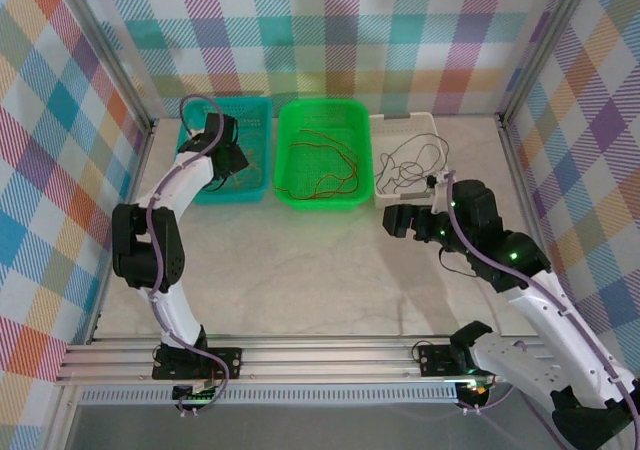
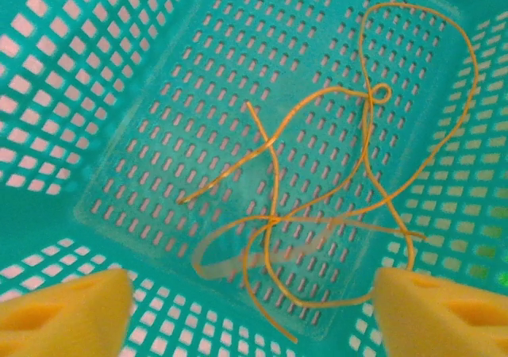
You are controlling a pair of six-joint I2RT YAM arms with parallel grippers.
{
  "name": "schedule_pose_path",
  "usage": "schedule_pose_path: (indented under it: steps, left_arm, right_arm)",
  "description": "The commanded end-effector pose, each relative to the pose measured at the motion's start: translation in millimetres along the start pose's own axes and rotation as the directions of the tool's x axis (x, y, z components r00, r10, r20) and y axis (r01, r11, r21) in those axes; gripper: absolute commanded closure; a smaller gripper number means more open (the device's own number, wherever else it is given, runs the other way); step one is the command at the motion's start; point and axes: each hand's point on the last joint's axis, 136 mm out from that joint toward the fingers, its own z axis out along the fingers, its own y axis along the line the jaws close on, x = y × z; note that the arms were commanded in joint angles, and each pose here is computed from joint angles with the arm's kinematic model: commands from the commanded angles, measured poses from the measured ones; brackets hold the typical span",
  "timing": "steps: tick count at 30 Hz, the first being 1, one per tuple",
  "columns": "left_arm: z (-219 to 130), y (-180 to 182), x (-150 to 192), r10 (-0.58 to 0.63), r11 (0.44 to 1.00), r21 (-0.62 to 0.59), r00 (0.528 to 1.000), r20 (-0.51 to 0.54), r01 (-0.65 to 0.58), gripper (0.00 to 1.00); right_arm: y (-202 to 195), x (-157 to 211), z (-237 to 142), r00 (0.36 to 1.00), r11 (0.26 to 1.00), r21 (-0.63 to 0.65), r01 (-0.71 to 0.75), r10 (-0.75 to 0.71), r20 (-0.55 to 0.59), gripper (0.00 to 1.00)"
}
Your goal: Untangle the cables
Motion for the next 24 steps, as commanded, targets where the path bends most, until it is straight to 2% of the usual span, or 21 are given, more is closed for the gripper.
schedule_pose_path:
  steps: [1,3,8,11,17,24]
  left_arm:
    - [-45.9,1.3,-25.5,-0.039,0.998,0.055,0.998,0.045,0.036,0.08]
    - [-63.8,1.5,-34.3,-0.04,0.997,0.066,0.997,0.064,0.036,0.0]
    - [-113.9,2.5,-49.0,-0.07,0.989,0.135,0.992,0.109,0.055,0.0]
    - [-135.8,3.0,-44.0,-0.085,0.98,0.186,0.992,0.093,0.066,0.0]
    - [-155.9,13.4,-23.9,-0.117,0.961,0.263,0.988,0.106,0.085,0.0]
    - [-151.0,21.0,-11.5,-0.126,0.958,0.273,0.985,0.12,0.09,0.0]
  right_arm:
    - [-7.7,7.2,-4.4,1.0,0.999,0.038,-0.023,0.024,-0.013,0.0]
    - [-11.0,9.7,-3.2,0.999,0.998,0.056,-0.028,0.029,-0.027,0.0]
    - [-41.0,7.1,11.1,0.995,0.969,0.246,-0.018,0.041,-0.087,0.0]
    - [-63.0,-3.8,30.0,0.99,0.944,0.329,-0.035,0.077,-0.114,0.0]
    - [-82.9,-35.2,80.7,0.98,0.939,0.323,-0.116,0.161,-0.117,0.0]
    - [-129.5,-57.1,134.7,0.963,0.894,0.426,-0.138,0.223,-0.154,0.0]
